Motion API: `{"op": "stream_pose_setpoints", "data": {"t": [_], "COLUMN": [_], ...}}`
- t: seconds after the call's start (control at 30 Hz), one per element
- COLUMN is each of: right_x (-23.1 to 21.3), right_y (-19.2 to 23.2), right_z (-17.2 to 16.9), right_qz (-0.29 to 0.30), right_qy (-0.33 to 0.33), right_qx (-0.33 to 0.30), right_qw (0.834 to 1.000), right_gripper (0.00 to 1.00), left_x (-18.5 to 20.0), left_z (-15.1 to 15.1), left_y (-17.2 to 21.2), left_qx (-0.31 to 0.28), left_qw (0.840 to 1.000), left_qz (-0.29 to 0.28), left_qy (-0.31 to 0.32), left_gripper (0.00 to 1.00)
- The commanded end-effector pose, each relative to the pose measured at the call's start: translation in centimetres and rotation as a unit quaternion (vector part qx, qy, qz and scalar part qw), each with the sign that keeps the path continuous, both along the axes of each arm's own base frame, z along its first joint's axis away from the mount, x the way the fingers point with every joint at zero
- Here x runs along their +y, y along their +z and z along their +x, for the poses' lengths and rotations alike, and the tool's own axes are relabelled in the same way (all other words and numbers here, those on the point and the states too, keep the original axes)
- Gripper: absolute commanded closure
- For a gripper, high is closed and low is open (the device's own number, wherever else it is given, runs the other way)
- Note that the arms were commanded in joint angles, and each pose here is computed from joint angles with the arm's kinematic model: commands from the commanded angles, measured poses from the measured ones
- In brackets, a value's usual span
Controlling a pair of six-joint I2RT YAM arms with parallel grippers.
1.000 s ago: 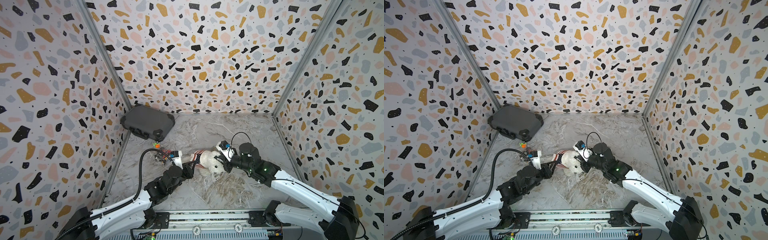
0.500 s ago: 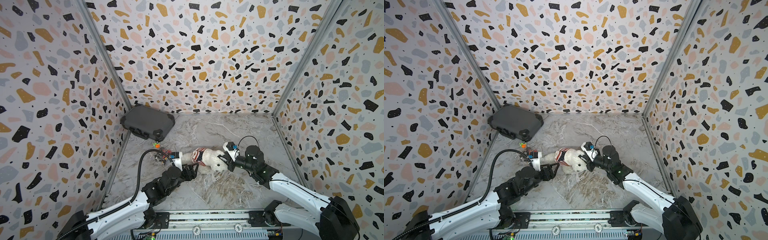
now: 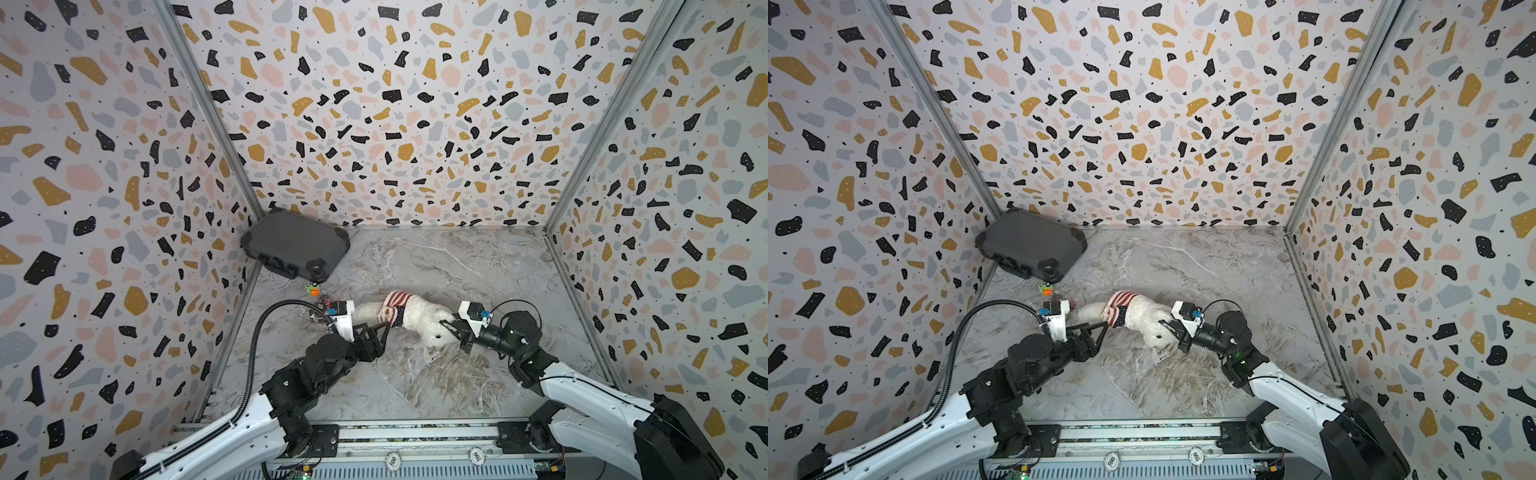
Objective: Dress the teddy bear
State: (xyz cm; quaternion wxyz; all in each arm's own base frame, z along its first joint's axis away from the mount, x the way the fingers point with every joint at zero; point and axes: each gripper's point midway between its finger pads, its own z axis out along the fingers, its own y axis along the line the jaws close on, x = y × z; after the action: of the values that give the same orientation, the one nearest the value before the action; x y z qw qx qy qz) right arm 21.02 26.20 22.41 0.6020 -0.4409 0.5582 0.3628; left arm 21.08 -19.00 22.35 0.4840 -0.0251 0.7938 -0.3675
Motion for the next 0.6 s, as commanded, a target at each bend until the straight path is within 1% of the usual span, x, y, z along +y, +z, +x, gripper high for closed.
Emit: {"op": "stream_pose_setpoints", "data": {"t": [0.0, 0.13, 0.2, 0.27, 0.43, 0.5, 0.57], "right_x": [0.0, 0.3, 0.6, 0.7, 1.0, 0.9, 1.0], "right_y": [3.8, 3.7, 3.4, 3.3, 3.0, 3.2, 3.2], "right_z": [-2.0, -2.6, -3.1, -3.5, -3.7, -3.7, -3.7], "right_qz": [0.037, 0.031, 0.03, 0.031, 0.032, 0.036, 0.038], "right_qy": [0.043, 0.067, 0.087, 0.102, 0.113, 0.115, 0.117], "right_qx": [-0.079, -0.095, -0.1, -0.109, -0.126, -0.134, -0.139], "right_qw": [0.995, 0.993, 0.991, 0.988, 0.985, 0.984, 0.983], "right_gripper": [1.0, 1.0, 1.0, 1.0, 1.0, 1.0, 1.0], "left_x": [2.0, 2.0, 1.8, 1.7, 1.2, 1.0, 0.4], "left_z": [-0.4, -0.8, -0.9, -1.1, -2.0, -2.3, -2.8], "left_y": [1.8, 2.3, 2.7, 3.0, 2.8, 2.1, 1.4], "left_qx": [-0.027, -0.028, -0.032, -0.036, -0.031, -0.024, -0.014], "left_qw": [0.999, 0.999, 0.999, 0.999, 0.998, 0.998, 0.997], "left_qz": [0.011, 0.028, 0.027, 0.026, 0.027, 0.031, 0.034], "left_qy": [0.023, 0.01, 0.001, -0.005, -0.036, -0.046, -0.069], "left_gripper": [0.24, 0.25, 0.29, 0.38, 0.66, 0.74, 0.79]}}
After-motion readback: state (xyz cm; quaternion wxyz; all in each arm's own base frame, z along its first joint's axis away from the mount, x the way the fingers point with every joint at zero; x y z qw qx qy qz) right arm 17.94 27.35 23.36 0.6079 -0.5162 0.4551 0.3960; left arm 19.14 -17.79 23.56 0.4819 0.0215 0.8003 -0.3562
